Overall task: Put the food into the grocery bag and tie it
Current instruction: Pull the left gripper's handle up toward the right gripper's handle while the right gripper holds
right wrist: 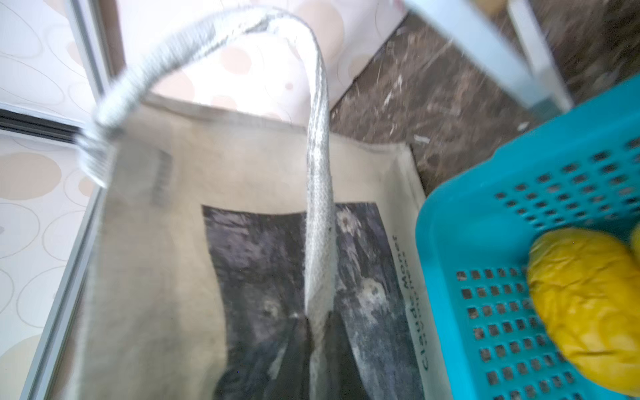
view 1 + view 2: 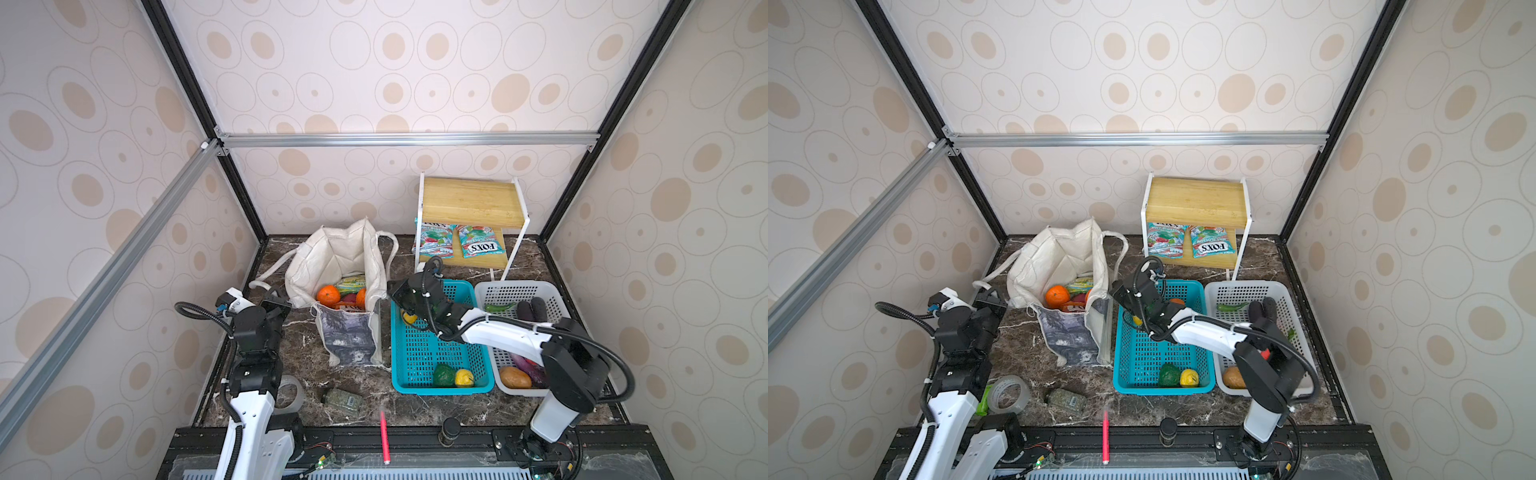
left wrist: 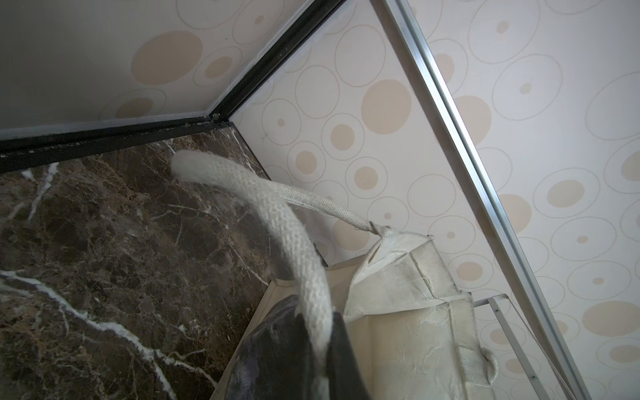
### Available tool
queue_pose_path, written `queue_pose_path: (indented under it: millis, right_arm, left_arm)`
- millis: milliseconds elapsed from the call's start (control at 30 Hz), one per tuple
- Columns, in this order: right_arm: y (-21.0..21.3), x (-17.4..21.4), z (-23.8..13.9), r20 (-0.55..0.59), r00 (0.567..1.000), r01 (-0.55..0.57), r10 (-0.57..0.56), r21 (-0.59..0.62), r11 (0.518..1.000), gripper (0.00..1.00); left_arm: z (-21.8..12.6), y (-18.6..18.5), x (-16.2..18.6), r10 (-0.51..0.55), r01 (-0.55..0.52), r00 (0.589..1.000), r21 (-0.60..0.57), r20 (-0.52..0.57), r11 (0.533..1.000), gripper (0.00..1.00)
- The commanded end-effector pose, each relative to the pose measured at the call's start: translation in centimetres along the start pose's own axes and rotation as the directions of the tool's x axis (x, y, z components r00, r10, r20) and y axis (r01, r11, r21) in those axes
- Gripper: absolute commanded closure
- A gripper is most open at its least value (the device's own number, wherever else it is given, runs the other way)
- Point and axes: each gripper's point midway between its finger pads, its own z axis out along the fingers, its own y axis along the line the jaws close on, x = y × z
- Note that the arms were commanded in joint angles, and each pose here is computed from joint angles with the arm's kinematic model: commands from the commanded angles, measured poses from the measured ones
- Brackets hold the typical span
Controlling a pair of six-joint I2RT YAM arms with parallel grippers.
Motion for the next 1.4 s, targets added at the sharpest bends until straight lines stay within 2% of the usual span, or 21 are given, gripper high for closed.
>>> queue_pose_path:
  millis: [0, 100, 233, 300, 400, 500, 567, 600, 767, 867, 1000, 1133, 1233, 1300, 1367]
  right_arm:
    - [-0.1, -2.4, -2.5, 0.054, 0.974, 0.212, -0.219, 0.11, 0.971, 1.0]
    - [1.6, -3.7, -3.6, 0.047, 0.935, 0.342, -0.352, 0.142, 0.929, 1.0]
    - [4.0, -4.4, -4.6, -0.018, 0.852, 0.517, -0.524, 0.189, 0.835, 1.0]
    - [5.4, -4.0, -5.0, -0.004, 0.797, 0.595, -0.604, 0.174, 0.784, 1.0]
    - [7.0, -2.9, -4.8, -0.006, 0.762, 0.645, -0.647, 0.1, 0.758, 1.0]
    - [7.2, -2.5, -4.6, -0.024, 0.762, 0.646, -0.647, 0.088, 0.758, 1.0]
    - [6.5, -2.2, -4.4, -0.031, 0.768, 0.639, -0.64, 0.098, 0.763, 1.0]
    - [6.3, -2.1, -4.3, -0.032, 0.77, 0.638, -0.638, 0.094, 0.765, 1.0]
    - [6.4, -1.3, -4.0, -0.037, 0.77, 0.638, -0.637, 0.047, 0.769, 1.0]
    - [7.3, -0.3, -3.9, -0.037, 0.749, 0.661, -0.661, -0.028, 0.75, 1.0]
    - [8.5, 0.8, -4.1, -0.021, 0.728, 0.678, -0.685, -0.121, 0.725, 1.0]
    - [8.8, 1.6, -4.1, -0.017, 0.725, 0.677, -0.689, -0.168, 0.716, 1.0]
    - [8.5, 2.1, -3.7, -0.02, 0.715, 0.685, -0.699, -0.18, 0.706, 1.0]
    - [8.3, 2.3, -3.4, -0.017, 0.709, 0.692, -0.705, -0.181, 0.699, 1.0]
    - [8.1, 2.2, -3.2, -0.013, 0.704, 0.698, -0.71, -0.174, 0.695, 1.0]
  left_arm:
    - [-0.5, -2.0, -1.8, 0.11, -0.111, 0.993, 0.031, 0.043, 0.993, 1.0]
    - [-0.2, -3.3, -2.1, 0.175, -0.177, 0.984, 0.057, 0.036, 0.983, 1.0]
    - [0.9, -6.2, -1.3, 0.26, -0.252, 0.965, 0.141, -0.041, 0.957, 1.0]
    - [1.1, -7.9, -0.7, 0.314, -0.297, 0.947, 0.188, -0.068, 0.936, 0.98]
    - [0.8, -10.4, 0.2, 0.39, -0.365, 0.919, 0.252, -0.058, 0.896, 0.93]
    - [-0.2, -13.3, 2.0, 0.48, -0.432, 0.876, 0.366, -0.047, 0.825, 0.85]
    - [-0.9, -15.0, 3.9, 0.513, -0.434, 0.856, 0.448, -0.063, 0.781, 0.77]
    - [-1.0, -15.4, 4.9, 0.532, -0.439, 0.843, 0.471, -0.079, 0.766, 0.76]
    - [-0.2, -15.8, 8.0, 0.634, -0.508, 0.757, 0.464, -0.162, 0.726, 0.65]
    - [-0.3, -16.4, 9.3, 0.674, -0.531, 0.719, 0.489, -0.172, 0.692, 0.64]
    - [-0.9, -18.0, 11.0, 0.701, -0.516, 0.688, 0.553, -0.187, 0.654, 0.77]
    - [-1.6, -19.4, 11.8, 0.73, -0.525, 0.658, 0.585, -0.181, 0.618, 0.82]
    - [-2.3, -20.0, 12.8, 0.754, -0.51, 0.628, 0.63, -0.193, 0.586, 0.81]
    - [-3.0, -20.4, 13.9, 0.763, -0.466, 0.606, 0.676, -0.227, 0.571, 0.72]
    - [-3.6, -20.6, 14.7, 0.776, -0.433, 0.574, 0.708, -0.261, 0.558, 0.68]
